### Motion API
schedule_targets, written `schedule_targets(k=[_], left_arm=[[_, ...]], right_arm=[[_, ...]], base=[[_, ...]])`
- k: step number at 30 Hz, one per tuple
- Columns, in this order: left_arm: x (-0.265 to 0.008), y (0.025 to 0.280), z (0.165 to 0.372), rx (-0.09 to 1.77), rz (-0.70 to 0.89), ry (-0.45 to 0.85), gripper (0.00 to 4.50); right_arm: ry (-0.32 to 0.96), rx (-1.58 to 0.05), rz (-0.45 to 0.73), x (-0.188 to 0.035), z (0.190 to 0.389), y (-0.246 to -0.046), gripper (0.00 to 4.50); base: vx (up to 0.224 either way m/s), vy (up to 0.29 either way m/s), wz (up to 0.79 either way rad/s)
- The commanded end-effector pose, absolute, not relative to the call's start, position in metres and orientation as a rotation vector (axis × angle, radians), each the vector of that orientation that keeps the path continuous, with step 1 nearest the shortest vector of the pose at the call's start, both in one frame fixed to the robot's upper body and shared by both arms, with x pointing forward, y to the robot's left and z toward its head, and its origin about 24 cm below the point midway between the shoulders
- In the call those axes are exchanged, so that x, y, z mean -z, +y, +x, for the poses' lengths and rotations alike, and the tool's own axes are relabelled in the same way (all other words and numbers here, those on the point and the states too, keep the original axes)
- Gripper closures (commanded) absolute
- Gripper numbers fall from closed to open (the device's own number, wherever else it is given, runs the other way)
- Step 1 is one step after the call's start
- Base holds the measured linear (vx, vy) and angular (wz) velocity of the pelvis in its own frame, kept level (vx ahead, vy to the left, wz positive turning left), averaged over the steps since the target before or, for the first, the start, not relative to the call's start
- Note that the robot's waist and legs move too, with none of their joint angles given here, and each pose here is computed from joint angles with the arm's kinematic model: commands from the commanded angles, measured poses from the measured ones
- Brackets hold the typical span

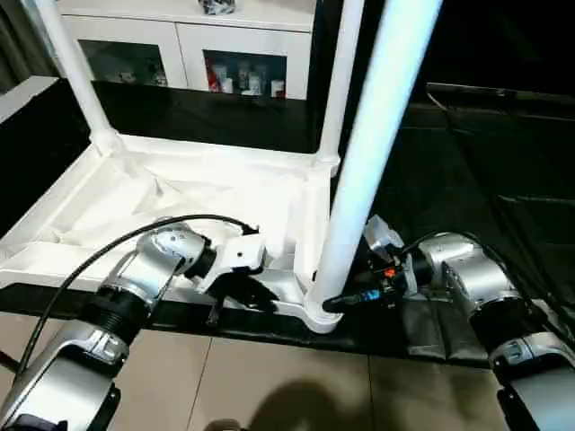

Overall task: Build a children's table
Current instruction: Rotate leg to tighten

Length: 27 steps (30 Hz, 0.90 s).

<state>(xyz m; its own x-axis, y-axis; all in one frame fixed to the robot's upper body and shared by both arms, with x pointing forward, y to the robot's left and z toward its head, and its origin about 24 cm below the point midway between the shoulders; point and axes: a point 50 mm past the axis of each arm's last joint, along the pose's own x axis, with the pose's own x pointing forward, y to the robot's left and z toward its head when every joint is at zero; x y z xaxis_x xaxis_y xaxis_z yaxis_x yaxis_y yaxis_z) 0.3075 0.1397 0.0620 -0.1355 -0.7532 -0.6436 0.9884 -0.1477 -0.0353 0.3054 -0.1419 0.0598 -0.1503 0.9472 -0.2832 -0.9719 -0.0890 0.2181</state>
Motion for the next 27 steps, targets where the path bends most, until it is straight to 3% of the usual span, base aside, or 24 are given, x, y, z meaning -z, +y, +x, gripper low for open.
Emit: schedule_targets(k=[1,15,23,27], left_arm=[[-0.056,0.135,0.301,1.717,0.599,0.577,4.5],[-0.058,0.131,0.316,1.517,0.473,0.531,4.5],[-0.058,0.117,0.331,1.314,0.345,0.482,4.5],[-0.059,0.106,0.341,1.172,0.273,0.488,4.5]], right_arm=[[0.404,-1.7,-0.082,-0.064,0.306,-0.141,2.37],[0.389,-1.689,0.005,-0.059,0.298,-0.138,2.46],[0.389,-1.41,-0.011,-0.043,0.309,-0.123,2.49],[0.406,-1.157,0.05,-0.038,0.326,-0.101,2.52]], base=[[0.0,0.0,0.0],[0.0,0.0,0.0],[0.0,0.0,0.0],[0.0,0.0,0.0]])
